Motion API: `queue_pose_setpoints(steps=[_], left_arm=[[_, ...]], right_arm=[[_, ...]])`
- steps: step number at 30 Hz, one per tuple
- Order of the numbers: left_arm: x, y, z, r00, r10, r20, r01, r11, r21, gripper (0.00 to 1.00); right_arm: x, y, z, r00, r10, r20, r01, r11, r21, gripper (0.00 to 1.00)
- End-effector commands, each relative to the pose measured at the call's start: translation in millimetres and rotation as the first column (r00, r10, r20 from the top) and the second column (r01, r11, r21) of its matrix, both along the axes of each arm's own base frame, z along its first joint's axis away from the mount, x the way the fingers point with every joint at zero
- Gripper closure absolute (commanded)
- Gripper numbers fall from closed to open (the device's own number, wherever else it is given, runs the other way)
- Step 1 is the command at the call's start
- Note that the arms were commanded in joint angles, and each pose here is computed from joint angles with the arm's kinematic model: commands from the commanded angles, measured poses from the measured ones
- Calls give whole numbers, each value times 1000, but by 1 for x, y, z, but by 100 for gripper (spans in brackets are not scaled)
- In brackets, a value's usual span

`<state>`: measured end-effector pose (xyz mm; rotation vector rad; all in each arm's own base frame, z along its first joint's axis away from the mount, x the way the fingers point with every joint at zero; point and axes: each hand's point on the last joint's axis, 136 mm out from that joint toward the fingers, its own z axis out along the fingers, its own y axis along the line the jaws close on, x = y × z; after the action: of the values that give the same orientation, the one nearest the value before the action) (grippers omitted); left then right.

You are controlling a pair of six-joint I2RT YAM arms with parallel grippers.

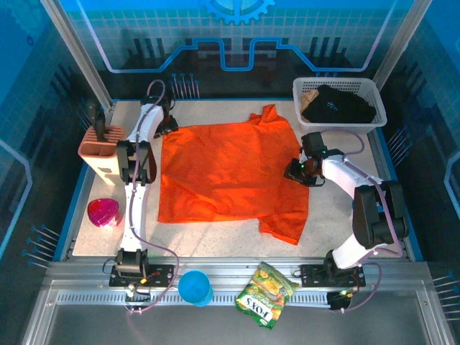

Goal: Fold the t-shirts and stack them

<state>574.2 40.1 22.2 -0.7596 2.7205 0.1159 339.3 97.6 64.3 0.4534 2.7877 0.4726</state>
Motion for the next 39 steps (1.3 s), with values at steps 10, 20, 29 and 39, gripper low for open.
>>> queue_pose_setpoints(steps=[10,20,29,39], left_arm=[[7,-21,-5,993,-120,20,122,979,-160,95],[2,-24,86,968,-97,231,132,981,-143,100],[-17,-40,138,944,-141,299,192,970,-146,100],[-15,-51,119,951,-146,274,201,962,-183,100]], right_arm=[[-10,7,7,1000,20,-8,-20,1000,17,64],[41,14,35,980,180,87,-175,983,-56,50],[156,35,4,917,393,70,-378,912,-160,49],[163,51,-51,896,417,-155,-440,881,-172,62]])
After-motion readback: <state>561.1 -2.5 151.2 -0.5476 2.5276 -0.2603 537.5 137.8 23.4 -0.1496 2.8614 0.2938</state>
